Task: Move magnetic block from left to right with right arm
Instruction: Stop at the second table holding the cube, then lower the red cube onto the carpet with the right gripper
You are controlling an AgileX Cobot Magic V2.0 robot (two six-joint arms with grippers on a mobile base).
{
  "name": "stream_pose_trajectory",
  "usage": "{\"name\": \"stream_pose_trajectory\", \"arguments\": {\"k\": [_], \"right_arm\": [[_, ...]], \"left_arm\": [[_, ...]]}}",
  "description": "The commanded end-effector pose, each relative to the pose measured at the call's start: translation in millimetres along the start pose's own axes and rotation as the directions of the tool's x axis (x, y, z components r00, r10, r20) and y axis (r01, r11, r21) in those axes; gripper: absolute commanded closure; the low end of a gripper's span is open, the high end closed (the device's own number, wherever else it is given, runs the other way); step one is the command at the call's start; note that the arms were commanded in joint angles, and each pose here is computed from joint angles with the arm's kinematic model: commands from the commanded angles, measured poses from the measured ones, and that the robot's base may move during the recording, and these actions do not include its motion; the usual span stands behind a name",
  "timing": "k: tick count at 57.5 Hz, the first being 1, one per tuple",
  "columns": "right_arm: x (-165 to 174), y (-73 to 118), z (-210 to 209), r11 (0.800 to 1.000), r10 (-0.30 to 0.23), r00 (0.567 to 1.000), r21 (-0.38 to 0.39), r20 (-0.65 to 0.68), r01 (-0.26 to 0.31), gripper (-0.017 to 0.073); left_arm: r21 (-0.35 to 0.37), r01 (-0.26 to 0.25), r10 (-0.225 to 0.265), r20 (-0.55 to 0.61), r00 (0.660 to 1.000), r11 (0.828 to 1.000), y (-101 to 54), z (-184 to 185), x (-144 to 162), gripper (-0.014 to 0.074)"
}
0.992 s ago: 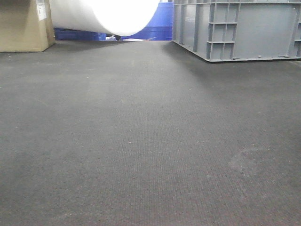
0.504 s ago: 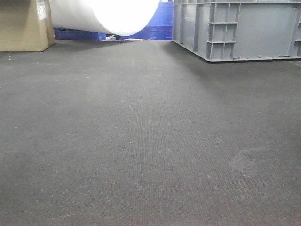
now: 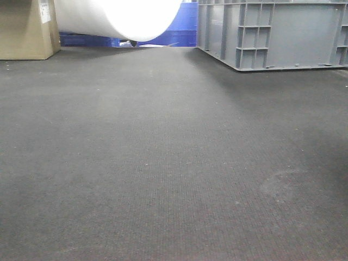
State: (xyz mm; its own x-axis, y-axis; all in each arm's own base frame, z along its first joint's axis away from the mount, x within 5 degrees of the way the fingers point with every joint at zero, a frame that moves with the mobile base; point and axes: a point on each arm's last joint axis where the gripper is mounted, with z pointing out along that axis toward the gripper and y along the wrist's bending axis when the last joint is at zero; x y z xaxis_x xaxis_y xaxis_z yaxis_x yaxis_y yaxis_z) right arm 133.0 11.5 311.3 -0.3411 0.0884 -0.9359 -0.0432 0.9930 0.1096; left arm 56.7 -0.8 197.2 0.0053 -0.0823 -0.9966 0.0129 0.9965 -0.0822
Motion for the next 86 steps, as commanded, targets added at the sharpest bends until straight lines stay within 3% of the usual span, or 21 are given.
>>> {"name": "stream_pose_trajectory", "arguments": {"k": [1,5,12,24,30,35,57,66,86], "right_arm": [[-20.2,11.0,12.3,0.999,-0.004,1.000,-0.046,-0.030,0.003,0.0326],[-19.5,19.6,23.4,0.997,-0.018,0.990,-0.074,-0.139,0.008,0.0326],[-14.3,38.1,49.1,0.994,-0.058,0.937,-0.112,-0.344,0.021,0.0326],[-7.0,71.2,87.6,0.994,0.070,0.791,-0.024,-0.607,-0.106,0.0326],[-2.5,90.7,103.1,0.992,0.109,0.701,0.036,-0.705,-0.118,0.0326],[-2.8,109.2,113.8,0.992,0.116,0.661,0.051,-0.742,-0.117,0.0326],[2.1,196.5,162.7,0.997,0.050,0.587,0.004,-0.808,-0.080,0.0326],[10.9,222.2,175.6,0.997,0.040,0.565,-0.002,-0.824,-0.072,0.0326],[30.4,235.6,179.3,0.996,0.061,0.491,0.021,-0.869,-0.087,0.0323]], "left_arm": [[0.002,0.008,-0.009,0.082,0.997,1.000,0.1,-0.4,-5.2,0.0711],[0.002,0.008,-0.009,0.082,0.997,1.000,0.1,-0.4,-5.2,0.0711],[0.002,0.008,-0.009,0.082,0.997,1.000,0.1,-0.4,-5.2,0.0711],[0.002,0.008,-0.009,0.082,0.997,1.000,0.1,-0.4,-5.2,0.0711],[0.002,0.008,-0.009,0.082,0.997,1.000,0.1,-0.4,-5.2,0.0711],[0.002,0.008,-0.009,0.082,0.997,1.000,0.1,-0.4,-5.2,0.0711],[0.002,0.008,-0.009,0.082,0.997,1.000,0.1,-0.4,-5.2,0.0711],[0.002,0.008,-0.009,0.082,0.997,1.000,0.1,-0.4,-5.2,0.0711],[0.002,0.008,-0.009,0.082,0.997,1.000,0.1,-0.4,-5.2,0.0711]]}}
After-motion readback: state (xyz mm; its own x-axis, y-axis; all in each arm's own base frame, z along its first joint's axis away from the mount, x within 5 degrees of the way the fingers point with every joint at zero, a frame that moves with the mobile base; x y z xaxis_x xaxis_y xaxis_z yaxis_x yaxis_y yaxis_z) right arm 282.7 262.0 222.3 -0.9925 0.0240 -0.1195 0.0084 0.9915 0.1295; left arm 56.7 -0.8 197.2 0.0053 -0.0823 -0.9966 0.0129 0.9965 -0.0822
